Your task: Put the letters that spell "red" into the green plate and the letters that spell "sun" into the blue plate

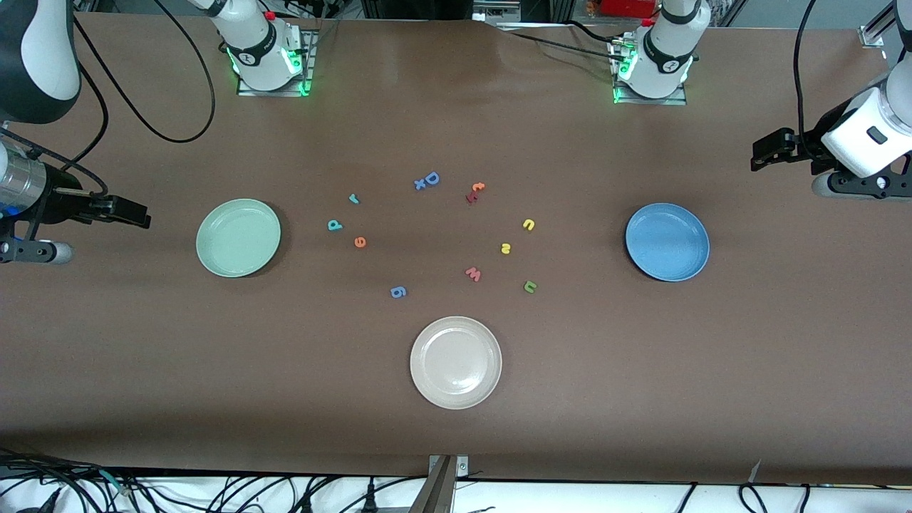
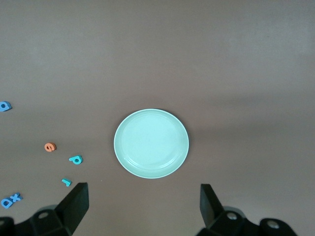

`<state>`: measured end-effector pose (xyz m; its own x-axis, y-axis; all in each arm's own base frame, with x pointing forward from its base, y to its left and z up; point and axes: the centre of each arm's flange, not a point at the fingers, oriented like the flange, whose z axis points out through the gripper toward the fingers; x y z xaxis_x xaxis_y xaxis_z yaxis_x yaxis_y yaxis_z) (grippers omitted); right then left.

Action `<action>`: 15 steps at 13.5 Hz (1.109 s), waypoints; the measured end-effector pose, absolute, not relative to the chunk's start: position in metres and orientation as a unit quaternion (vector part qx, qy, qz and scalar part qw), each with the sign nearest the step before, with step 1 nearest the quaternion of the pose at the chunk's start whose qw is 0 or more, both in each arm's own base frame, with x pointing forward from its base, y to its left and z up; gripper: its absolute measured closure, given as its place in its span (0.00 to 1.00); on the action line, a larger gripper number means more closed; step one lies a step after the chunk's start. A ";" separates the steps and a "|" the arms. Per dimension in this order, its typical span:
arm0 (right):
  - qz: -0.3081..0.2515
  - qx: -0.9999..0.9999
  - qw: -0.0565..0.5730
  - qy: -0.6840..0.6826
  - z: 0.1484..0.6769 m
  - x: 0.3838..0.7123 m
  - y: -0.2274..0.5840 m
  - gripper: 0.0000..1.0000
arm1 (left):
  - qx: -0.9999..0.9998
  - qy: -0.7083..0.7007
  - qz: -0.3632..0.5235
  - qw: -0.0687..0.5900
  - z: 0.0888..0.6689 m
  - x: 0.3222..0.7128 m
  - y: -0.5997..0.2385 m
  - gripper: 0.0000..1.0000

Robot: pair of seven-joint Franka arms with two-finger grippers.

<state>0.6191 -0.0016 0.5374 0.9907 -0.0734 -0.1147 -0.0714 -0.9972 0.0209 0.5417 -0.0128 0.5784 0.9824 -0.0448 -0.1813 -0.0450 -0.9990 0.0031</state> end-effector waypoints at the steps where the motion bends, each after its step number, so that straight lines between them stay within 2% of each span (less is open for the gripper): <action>1: -0.057 0.997 0.008 -0.044 0.539 0.619 -0.002 0.00 | -0.996 0.023 0.091 0.001 0.578 0.542 -0.013 0.00; 8: -0.057 0.996 0.008 -0.073 0.538 0.618 0.036 0.00 | -0.996 0.023 0.091 0.001 0.578 0.542 -0.013 0.00; 15: -0.074 0.993 0.022 -0.093 0.503 0.623 0.097 0.00 | -0.996 0.023 0.091 0.001 0.578 0.542 -0.013 0.00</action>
<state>0.6229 0.0966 0.5026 0.9719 -0.1874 -0.1425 -0.1809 -0.9818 0.0569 0.5419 -0.0134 0.5779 0.9822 -0.0459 -0.1822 -0.0461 -0.9989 0.0031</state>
